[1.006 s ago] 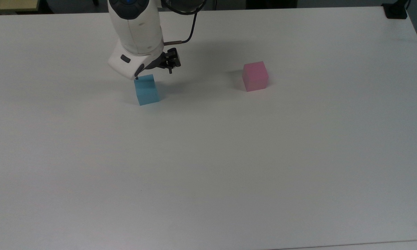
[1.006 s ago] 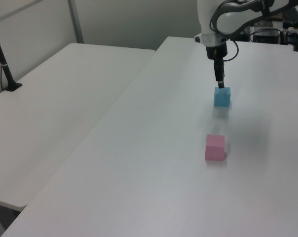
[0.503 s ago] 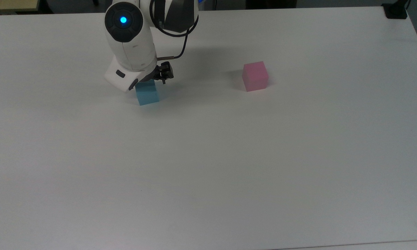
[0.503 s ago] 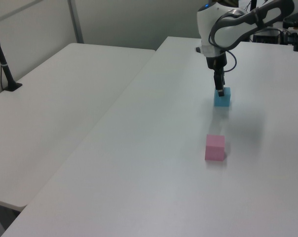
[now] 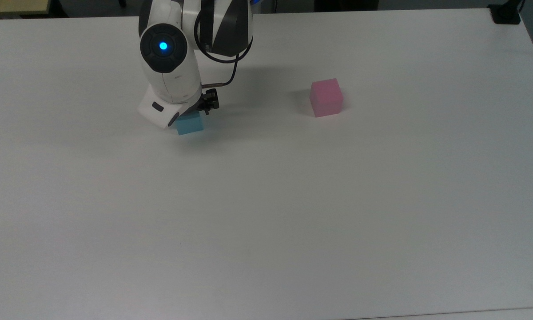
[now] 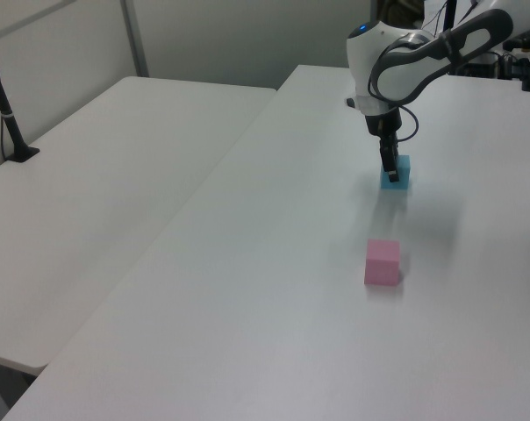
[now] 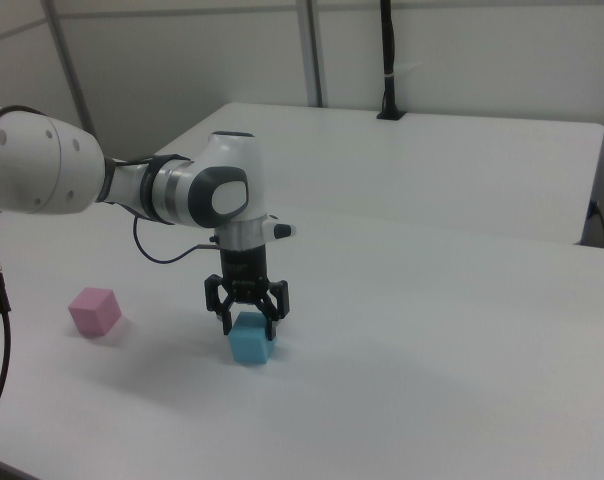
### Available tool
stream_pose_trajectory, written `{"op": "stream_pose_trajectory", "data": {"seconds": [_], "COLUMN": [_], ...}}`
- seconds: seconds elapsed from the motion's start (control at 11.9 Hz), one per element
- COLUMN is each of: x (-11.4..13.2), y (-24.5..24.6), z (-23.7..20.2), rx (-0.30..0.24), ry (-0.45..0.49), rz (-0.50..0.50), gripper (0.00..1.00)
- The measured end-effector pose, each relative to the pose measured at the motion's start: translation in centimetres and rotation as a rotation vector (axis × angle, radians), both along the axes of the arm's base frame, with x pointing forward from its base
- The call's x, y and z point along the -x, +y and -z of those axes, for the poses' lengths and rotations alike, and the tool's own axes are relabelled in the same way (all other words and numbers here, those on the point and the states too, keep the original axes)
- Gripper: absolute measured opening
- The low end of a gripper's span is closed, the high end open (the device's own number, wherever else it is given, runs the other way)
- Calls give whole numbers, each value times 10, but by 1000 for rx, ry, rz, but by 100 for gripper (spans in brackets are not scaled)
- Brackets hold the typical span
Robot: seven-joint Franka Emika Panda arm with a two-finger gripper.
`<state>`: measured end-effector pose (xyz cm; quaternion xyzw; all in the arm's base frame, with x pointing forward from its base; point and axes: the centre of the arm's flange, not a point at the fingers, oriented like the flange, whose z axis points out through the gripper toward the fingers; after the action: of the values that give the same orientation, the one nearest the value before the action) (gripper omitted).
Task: Put blue cube on pink cube
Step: 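Close the gripper on the blue cube, then lift the blue cube and carry it above the pink cube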
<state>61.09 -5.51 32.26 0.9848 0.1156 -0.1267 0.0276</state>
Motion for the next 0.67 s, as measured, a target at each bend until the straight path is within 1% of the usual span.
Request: {"op": "stream_pose_trajectory", "data": {"seconds": [0.08,0.17,0.25,0.5,0.67], "x": [0,0,-1,-2,-2], "y": [0,0,0,1,-1], "z": [0,0,-2,-7,-32], "rx": [0,0,0,1,1], "ry": [0,0,-4,-14,-18], "rz": [0,0,-1,-1,5], "gripper": [81,67,57,57,57]}}
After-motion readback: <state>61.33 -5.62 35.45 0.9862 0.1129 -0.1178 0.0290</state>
